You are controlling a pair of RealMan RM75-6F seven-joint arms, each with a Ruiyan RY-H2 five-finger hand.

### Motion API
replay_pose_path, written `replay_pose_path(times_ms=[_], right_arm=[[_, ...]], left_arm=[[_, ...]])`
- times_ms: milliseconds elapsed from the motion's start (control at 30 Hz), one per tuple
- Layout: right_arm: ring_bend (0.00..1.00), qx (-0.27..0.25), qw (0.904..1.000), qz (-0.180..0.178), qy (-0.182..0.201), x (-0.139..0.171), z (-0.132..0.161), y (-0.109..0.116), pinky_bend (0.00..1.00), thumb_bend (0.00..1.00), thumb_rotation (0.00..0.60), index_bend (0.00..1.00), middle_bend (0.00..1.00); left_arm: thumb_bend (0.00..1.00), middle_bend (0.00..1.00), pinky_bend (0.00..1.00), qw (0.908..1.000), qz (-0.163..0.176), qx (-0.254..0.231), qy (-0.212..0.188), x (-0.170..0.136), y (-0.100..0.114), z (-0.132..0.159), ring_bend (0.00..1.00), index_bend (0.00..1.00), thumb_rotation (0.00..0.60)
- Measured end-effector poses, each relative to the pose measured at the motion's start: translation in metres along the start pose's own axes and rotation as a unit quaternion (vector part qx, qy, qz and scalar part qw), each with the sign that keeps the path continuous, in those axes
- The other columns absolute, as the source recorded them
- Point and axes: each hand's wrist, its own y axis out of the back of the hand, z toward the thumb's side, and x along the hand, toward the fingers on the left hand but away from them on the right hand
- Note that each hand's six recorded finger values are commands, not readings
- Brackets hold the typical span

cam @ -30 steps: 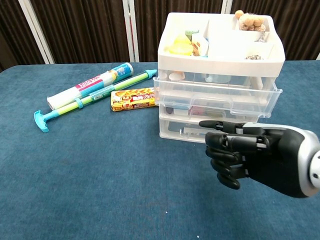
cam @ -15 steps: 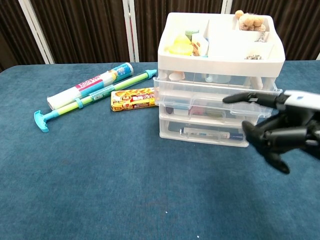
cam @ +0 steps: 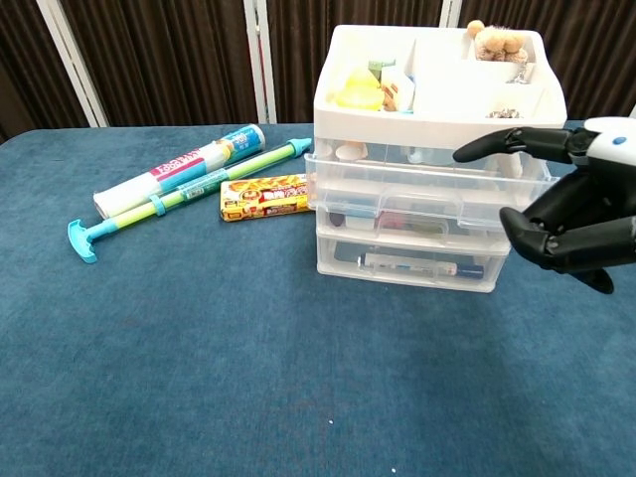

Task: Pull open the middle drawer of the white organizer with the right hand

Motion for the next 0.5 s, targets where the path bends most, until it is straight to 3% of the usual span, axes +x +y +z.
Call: replay_pose_path(times_ms=[233, 500], right_arm=[[0.79, 0.082, 0.9965, -0.013, -0.014, -0.019, 0.007, 0.0, 0.78, 0.62, 0.6, 0.13, 0.9], [0.81, 0.089, 0.9948, -0.013, -0.048, -0.035, 0.006, -0.003, 0.78, 0.62, 0.6, 0.13, 0.92]], left_arm=[[0.03, 0.01, 0.16, 1.0, -0.001, -0.003, 0.0, 0.0, 0.0, 0.0, 0.01, 0.09, 0.6], [0.03, 0.01, 0.16, 1.0, 0.0, -0.006, -0.002, 0.0, 0.002, 0.0, 0.01, 0.09, 0.6]])
